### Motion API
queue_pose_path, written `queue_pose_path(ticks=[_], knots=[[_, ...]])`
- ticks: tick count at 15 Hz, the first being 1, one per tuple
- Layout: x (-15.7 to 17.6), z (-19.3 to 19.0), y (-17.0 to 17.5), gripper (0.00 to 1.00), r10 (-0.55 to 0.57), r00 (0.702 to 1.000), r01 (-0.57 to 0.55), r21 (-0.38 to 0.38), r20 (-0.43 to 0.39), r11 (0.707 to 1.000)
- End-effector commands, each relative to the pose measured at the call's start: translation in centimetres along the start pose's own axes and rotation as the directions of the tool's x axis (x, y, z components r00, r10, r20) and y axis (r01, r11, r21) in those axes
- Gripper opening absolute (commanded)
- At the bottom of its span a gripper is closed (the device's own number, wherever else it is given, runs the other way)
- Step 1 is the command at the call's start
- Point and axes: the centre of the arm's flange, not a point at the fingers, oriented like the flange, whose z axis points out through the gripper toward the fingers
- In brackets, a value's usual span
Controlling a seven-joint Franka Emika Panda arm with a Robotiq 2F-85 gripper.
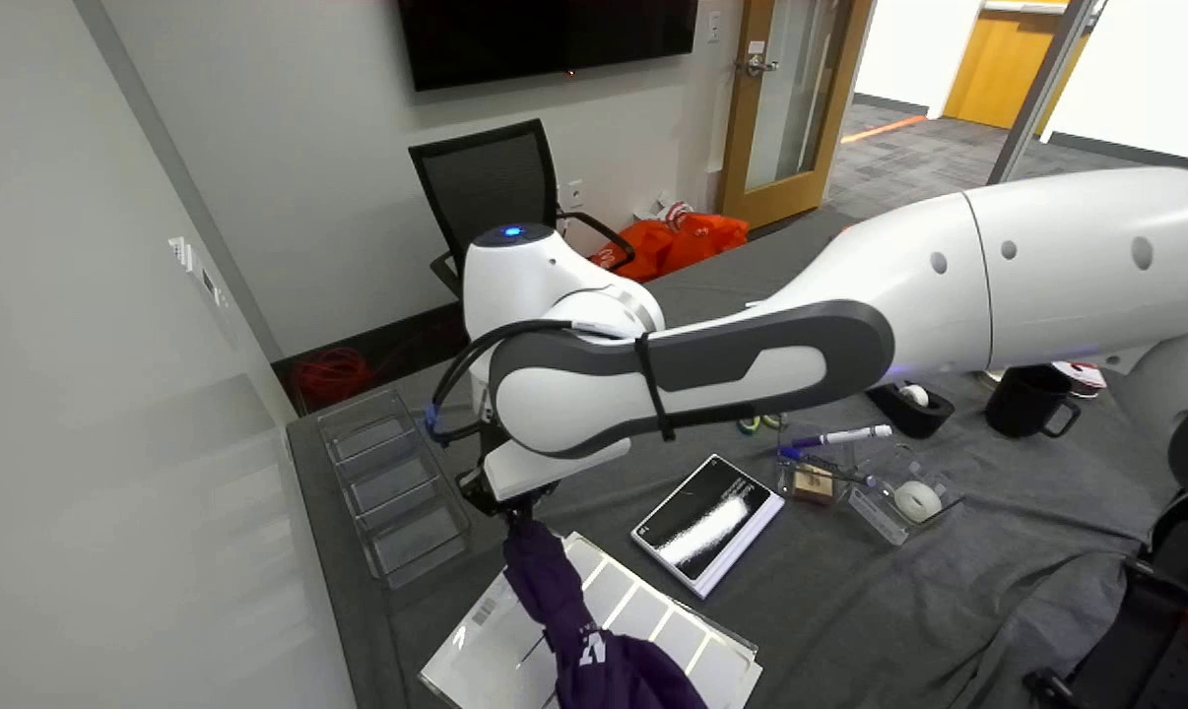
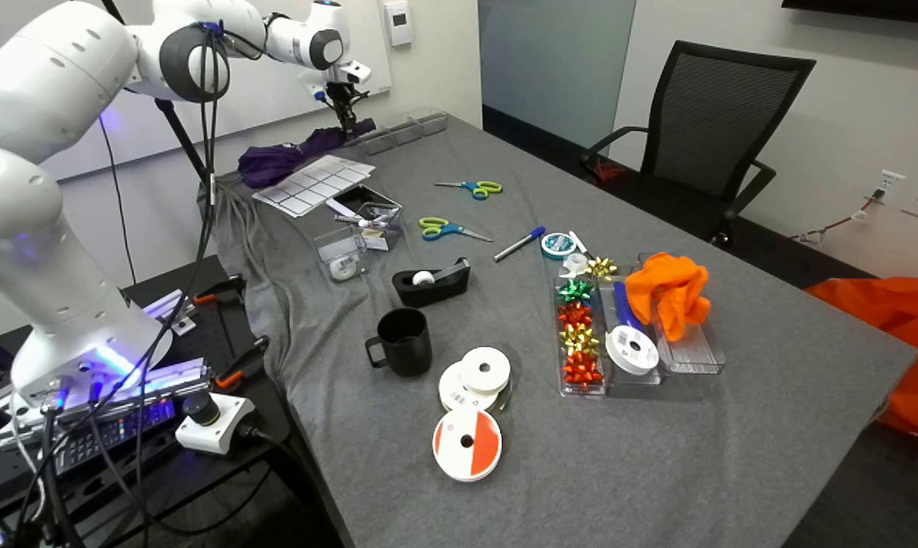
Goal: Move the purple umbrella forward and move the clear case to the right
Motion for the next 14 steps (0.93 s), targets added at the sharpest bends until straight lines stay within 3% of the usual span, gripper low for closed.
queue_pose_path(ticks=[1, 5, 9, 12, 14], knots=[[-2.6, -3.7, 7.0, 0.05, -0.036, 0.998, 0.037, -0.014, 0.061, 0.999], [0.2, -6.5, 12.0, 0.05, -0.011, 0.995, 0.009, 0.021, 0.100, 1.000], [3.0, -7.0, 14.7, 0.05, 0.030, 0.996, -0.033, 0.036, 0.082, 0.999], [4.8, -6.3, 15.5, 0.05, 0.118, 0.992, -0.120, 0.037, 0.054, 0.992], [5.9, -5.6, 15.7, 0.05, 0.227, 0.974, -0.228, 0.037, 0.028, 0.973]])
